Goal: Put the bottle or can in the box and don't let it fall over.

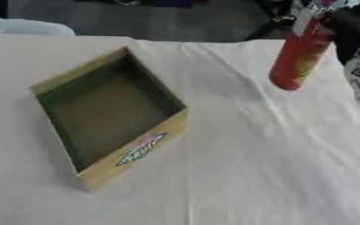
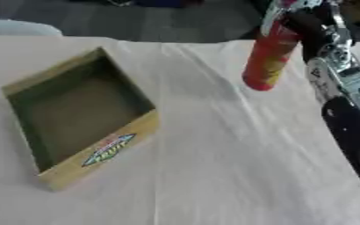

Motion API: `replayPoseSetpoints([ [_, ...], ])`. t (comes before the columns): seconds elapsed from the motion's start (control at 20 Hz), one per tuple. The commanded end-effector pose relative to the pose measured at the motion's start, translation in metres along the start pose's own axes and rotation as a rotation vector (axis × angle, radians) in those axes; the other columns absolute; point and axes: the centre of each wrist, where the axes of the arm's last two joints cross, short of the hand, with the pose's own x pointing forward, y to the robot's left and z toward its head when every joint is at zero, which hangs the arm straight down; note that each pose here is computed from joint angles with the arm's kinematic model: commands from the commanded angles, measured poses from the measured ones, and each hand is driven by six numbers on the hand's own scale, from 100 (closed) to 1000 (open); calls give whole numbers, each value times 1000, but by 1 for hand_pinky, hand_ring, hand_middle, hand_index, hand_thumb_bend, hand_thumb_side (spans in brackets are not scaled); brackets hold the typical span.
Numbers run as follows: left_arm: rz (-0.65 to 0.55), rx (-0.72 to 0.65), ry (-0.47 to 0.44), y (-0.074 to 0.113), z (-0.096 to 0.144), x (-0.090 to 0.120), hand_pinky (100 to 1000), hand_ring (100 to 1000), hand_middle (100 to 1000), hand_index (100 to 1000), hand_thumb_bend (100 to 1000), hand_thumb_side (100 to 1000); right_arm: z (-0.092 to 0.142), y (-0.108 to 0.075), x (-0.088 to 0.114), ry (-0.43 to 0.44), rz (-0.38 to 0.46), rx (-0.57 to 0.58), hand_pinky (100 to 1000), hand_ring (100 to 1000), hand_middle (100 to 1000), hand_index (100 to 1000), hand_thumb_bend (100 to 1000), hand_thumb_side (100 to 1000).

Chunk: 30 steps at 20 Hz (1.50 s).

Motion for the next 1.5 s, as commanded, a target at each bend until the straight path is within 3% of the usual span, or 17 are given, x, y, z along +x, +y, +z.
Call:
replayPoseSetpoints([
  [0.05, -21, 14, -38, 9, -3, 11, 787, 1000, 925, 819, 161, 215, -3, 10, 32, -62, -2, 68, 824, 334, 346, 400, 303, 100],
  [0.4, -28, 15, -31, 10, -2, 9, 788, 1000, 924, 819, 145, 205, -3, 55, 50, -61, -53, 216, 823, 330, 341, 396, 293, 100],
  [0.7, -31, 10, -23, 10, -1, 7, 788, 1000, 923, 818, 136, 206, -1, 106, 59, -54, -100, 364, 820, 328, 340, 395, 288, 100],
  [1.05, -20, 15, -16, 9, 0, 5, 788, 1000, 922, 817, 132, 208, 8, 159, 65, -52, -96, 504, 812, 327, 343, 399, 305, 100],
  [1.25, -13, 16, -19, 8, -1, 6, 788, 1000, 922, 818, 130, 209, 13, 179, 66, -62, -80, 552, 811, 326, 344, 402, 317, 100],
  [1.5, 5, 22, -4, 6, 0, 3, 789, 1000, 922, 817, 125, 211, 12, 199, 52, -33, -66, 571, 812, 325, 342, 400, 313, 100],
])
